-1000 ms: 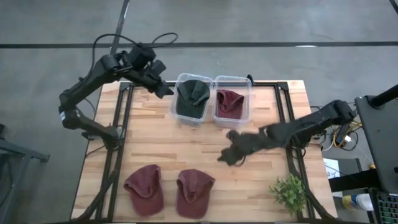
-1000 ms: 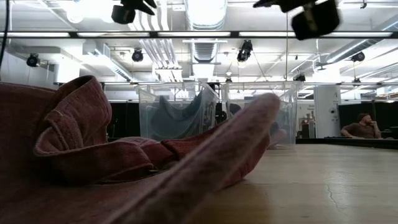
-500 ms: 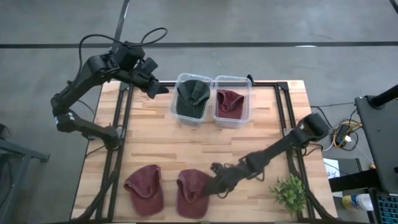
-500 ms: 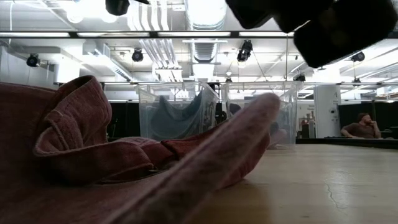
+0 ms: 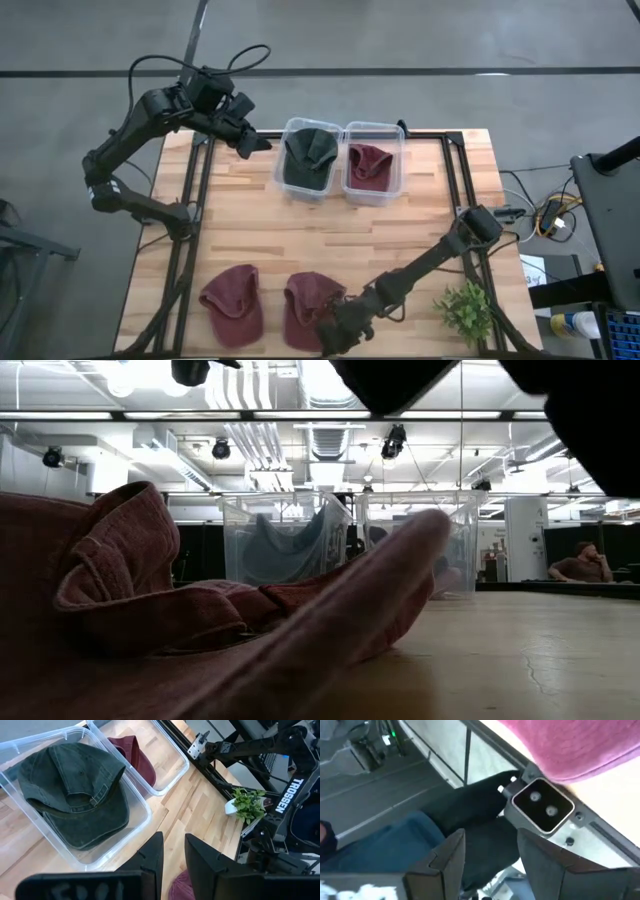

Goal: Pick & Place hat
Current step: Put the right red cap into the right transparent bin

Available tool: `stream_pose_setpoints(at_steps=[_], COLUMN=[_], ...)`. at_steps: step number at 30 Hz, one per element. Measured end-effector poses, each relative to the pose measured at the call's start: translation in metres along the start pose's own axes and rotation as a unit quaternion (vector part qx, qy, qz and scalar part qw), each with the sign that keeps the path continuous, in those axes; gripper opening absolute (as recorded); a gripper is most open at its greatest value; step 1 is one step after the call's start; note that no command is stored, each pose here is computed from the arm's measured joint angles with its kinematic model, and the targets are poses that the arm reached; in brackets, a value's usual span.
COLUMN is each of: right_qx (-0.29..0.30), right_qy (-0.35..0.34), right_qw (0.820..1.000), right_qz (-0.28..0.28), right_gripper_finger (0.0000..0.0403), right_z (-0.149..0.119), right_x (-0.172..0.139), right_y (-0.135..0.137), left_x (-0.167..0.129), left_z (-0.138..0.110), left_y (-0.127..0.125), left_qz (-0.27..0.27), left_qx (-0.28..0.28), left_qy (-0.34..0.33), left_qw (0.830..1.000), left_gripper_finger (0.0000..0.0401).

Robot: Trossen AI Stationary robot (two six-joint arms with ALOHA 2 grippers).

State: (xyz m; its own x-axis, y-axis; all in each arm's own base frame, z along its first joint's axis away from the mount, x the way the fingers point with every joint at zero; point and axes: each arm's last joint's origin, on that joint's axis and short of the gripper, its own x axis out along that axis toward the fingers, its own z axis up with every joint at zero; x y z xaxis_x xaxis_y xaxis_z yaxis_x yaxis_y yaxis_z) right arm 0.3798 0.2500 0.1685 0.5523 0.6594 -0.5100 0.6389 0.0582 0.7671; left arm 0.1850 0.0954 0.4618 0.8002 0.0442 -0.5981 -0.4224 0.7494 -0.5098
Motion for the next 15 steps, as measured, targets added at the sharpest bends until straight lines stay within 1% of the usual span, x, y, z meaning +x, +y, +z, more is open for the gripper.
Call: stream_pose_setpoints(at_steps=[2,3,7,9,15], right_qx=[0.002,0.008,0.028,0.029,0.007], right_qy=[0.003,0.001,-0.028,-0.048,-0.093], right_qw=[1.000,1.000,0.995,0.991,0.989], right_qz=[-0.001,-0.010,-0.095,-0.125,-0.112], right_gripper_finger=[0.0173,0.0172,0.0171,0.0173,0.0178], right_z=[-0.001,-0.001,0.000,0.003,0.017], right_x=[-0.001,-0.003,-0.013,-0.017,-0.020], right_y=[0.002,0.001,-0.010,-0.015,-0.011], left_x=[0.000,0.000,0.000,0.000,0.000], left_z=[0.000,0.000,0.000,0.000,0.000], left_y=[0.000,0.000,0.000,0.000,0.001], left_qz=[0.000,0.000,0.004,0.006,0.007], left_qx=[0.000,0.000,-0.001,-0.002,-0.005], left_qy=[0.000,0.000,-0.001,-0.002,-0.003], left_qw=[1.000,1.000,1.000,1.000,1.000], left_gripper_finger=[0.0071,0.0071,0.0071,0.0071,0.0071])
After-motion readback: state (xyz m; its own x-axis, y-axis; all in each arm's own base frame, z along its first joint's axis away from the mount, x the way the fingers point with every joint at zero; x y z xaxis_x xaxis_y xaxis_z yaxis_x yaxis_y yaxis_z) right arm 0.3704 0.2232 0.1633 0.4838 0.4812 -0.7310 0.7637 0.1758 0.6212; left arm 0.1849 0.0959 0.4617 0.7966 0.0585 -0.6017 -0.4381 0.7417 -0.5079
